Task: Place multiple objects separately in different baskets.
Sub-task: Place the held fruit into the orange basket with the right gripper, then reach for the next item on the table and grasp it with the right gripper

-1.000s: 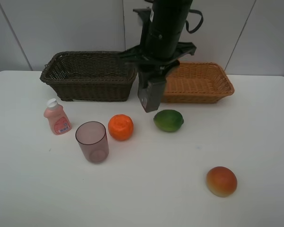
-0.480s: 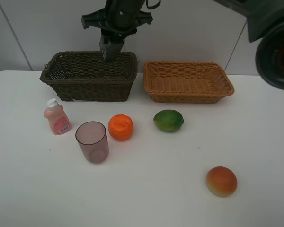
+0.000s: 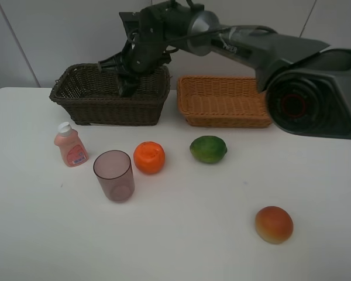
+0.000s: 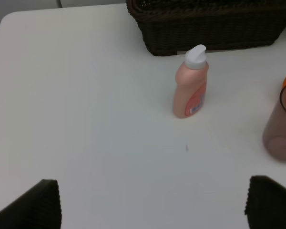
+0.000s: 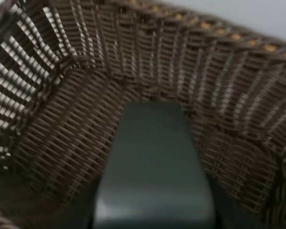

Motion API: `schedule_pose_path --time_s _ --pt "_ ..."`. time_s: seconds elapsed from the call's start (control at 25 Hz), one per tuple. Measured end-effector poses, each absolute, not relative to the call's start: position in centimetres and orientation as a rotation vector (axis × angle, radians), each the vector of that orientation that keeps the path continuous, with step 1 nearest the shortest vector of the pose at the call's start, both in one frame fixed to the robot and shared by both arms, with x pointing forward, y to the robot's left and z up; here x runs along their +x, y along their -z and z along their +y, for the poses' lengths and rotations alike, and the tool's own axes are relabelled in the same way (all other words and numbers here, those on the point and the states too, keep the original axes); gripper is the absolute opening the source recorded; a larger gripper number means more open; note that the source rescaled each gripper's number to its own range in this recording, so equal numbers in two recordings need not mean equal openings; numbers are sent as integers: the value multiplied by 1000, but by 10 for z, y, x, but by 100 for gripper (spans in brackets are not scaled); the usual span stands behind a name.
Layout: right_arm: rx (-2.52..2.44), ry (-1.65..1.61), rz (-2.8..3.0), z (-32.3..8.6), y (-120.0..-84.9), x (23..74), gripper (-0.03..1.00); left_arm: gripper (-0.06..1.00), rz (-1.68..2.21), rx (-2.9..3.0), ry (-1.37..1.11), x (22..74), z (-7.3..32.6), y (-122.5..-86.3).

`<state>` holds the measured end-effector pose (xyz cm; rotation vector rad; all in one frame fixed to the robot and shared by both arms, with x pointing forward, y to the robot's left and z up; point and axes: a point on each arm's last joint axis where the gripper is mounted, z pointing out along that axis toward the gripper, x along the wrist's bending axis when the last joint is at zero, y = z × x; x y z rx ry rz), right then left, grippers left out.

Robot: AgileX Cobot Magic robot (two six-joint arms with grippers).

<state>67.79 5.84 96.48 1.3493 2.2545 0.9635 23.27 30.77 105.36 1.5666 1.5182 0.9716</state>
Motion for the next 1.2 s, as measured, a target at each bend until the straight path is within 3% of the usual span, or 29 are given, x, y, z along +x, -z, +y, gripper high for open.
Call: schedule_pose_path --time_s 0.28,0.32,0.36,0.48,0.56,0.6,0.72,1.0,1.2 --pt "1339 -946 2250 55 -947 684 1 100 1518 1567 -972 233 308 -1054" --pt "1340 -943 2248 53 -947 685 7 100 1518 1567 -972 233 308 -1054" --pt "1339 -944 2246 53 -947 685 16 100 1518 1567 -972 233 308 -1054" --pt "1335 -955 2240 53 -950 685 68 100 1518 1567 -972 233 308 -1054" --pt "1334 -959 2237 53 -955 685 87 100 1518 1567 -972 233 308 -1054" --pt "1335 -960 2235 52 -959 684 92 100 1518 1567 -972 233 308 -1054" --pt "1351 -931 2241 47 -978 679 98 100 1518 1567 -972 233 308 -1054" --pt "1402 -648 2351 18 -1036 649 98 100 1518 1567 -972 233 308 -1054" --pt "1427 -470 2419 2 -1043 631 99 100 1518 1566 -972 233 308 -1054"
